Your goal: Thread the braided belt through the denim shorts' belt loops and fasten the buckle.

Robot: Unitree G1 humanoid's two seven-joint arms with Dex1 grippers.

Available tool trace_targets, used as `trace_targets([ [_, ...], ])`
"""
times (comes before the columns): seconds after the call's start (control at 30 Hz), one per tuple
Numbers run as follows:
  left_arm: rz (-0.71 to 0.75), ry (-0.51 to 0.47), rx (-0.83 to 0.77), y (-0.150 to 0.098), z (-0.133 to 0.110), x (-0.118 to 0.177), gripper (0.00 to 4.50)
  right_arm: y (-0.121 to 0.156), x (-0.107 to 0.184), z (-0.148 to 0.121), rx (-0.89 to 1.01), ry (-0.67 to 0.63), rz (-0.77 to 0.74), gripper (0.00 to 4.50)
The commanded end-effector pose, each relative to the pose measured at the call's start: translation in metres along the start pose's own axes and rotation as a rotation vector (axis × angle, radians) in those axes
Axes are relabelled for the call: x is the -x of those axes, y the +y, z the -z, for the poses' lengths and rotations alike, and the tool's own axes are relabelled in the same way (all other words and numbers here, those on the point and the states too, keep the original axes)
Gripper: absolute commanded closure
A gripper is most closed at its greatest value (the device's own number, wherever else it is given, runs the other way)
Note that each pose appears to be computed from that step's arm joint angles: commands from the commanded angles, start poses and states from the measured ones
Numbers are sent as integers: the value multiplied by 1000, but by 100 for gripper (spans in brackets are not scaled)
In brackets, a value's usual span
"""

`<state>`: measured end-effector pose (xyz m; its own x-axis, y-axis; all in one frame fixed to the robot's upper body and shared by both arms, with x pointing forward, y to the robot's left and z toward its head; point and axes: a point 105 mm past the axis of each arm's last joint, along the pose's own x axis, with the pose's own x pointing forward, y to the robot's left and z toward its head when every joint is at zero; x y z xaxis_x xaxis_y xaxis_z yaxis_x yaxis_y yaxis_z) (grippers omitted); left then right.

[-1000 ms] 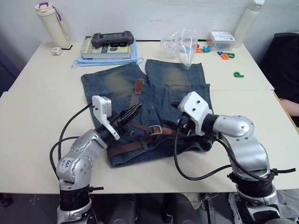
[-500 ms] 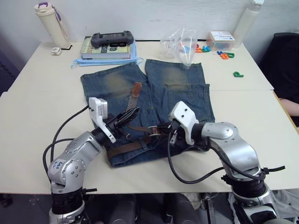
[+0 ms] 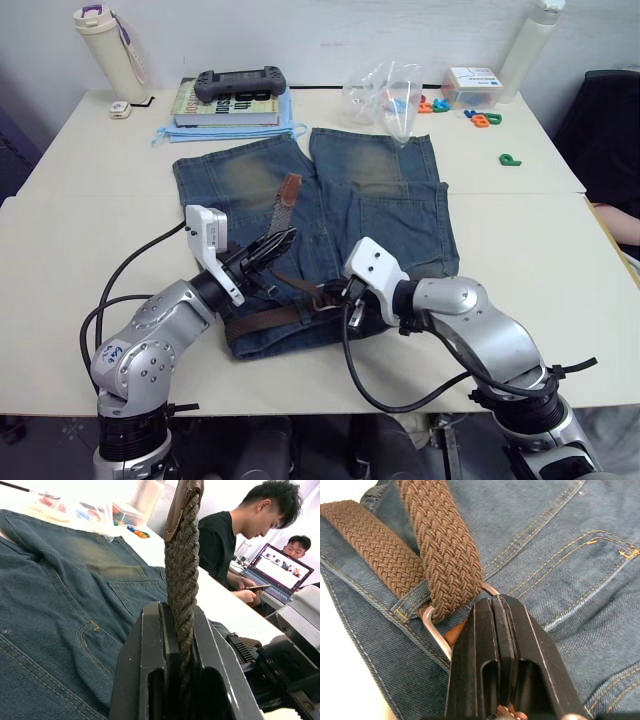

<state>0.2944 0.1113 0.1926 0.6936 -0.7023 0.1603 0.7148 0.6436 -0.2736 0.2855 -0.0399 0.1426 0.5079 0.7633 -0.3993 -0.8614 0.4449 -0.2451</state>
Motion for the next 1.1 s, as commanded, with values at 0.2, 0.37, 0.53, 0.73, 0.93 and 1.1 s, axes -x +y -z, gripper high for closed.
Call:
trace_targets([
  [0.2, 42, -6, -36, -10, -8, 1, 450, 10, 1, -17, -6, -66, 5, 440],
  [0.37, 68, 43, -45, -14, 0, 4, 450, -11, 26, -42, -58, -159, 80, 440],
  [0.53, 72, 57, -39, -15, 3, 4, 450, -14, 41, -45, -93, -167, 93, 440],
  [0.73, 78, 61, -35, -16, 4, 3, 450, 7, 30, -21, -66, -61, 40, 440],
  [0.93, 76, 63, -38, -15, 2, 3, 450, 11, 19, -17, -76, -55, 39, 440],
  [1.1, 74, 65, -40, -16, 2, 3, 450, 9, 14, -8, -74, -24, 60, 440],
])
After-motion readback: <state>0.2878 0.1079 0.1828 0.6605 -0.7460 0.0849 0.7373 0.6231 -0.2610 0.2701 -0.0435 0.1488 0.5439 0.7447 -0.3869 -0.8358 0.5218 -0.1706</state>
